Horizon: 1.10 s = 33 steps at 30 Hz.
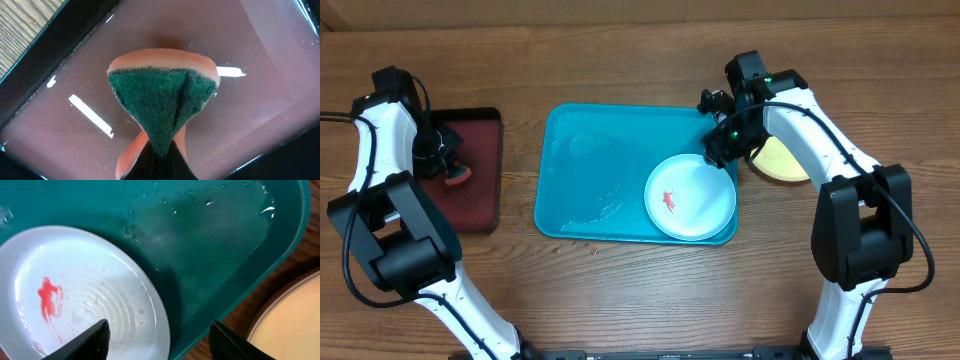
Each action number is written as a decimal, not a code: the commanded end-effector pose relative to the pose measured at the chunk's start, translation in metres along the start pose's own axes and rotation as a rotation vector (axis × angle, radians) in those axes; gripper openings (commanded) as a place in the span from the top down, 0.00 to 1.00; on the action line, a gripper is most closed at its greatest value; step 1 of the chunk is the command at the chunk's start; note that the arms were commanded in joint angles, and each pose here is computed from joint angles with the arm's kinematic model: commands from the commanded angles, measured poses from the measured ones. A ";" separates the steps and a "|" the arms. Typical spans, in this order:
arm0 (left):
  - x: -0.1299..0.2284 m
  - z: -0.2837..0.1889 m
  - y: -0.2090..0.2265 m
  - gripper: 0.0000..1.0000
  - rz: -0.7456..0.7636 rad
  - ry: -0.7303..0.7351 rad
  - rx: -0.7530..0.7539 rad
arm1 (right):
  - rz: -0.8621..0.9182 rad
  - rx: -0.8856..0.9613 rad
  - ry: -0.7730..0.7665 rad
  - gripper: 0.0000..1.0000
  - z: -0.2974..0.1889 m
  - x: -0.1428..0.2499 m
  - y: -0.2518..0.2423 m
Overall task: Clean dirty plates on tray and stack at the side
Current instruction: 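Reach the right gripper to the light-blue plate rim and grip it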
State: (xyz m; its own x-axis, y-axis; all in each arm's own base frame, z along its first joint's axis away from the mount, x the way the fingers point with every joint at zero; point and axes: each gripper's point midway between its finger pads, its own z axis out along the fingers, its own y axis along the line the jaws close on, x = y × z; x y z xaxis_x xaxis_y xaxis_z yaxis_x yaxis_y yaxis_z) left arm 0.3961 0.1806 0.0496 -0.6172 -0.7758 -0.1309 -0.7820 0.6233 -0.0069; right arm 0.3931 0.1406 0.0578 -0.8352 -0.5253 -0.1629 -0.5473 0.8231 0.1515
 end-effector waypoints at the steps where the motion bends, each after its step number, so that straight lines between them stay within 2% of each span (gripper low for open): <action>1: -0.001 -0.005 -0.004 0.96 0.044 -0.011 0.013 | -0.045 0.035 0.010 0.35 -0.007 0.010 -0.003; 8: 0.001 -0.005 -0.011 0.96 0.045 0.003 0.055 | -0.032 -0.012 0.063 0.40 0.011 0.031 0.005; 13: 0.001 -0.005 -0.011 0.96 0.045 0.002 0.055 | -0.002 -0.029 0.063 0.54 0.012 0.032 0.009; 21: 0.003 -0.005 -0.010 0.96 0.046 0.010 0.051 | 0.014 -0.031 0.081 0.64 0.014 0.036 0.011; 24: 0.003 -0.005 -0.010 0.96 0.049 0.010 0.051 | 0.018 -0.032 0.083 0.72 0.015 0.037 0.011; 33: 0.004 -0.005 -0.013 0.96 0.050 0.017 0.064 | 0.046 -0.039 0.101 0.73 0.028 0.047 0.013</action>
State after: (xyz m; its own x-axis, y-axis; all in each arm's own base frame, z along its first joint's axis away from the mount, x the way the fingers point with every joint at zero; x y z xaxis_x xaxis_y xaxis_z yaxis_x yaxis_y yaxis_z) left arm 0.3992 0.1741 0.0494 -0.6387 -0.7611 -0.1131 -0.7623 0.6459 -0.0411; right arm 0.3522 0.1294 0.0192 -0.8519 -0.5225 -0.0361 -0.5191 0.8331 0.1910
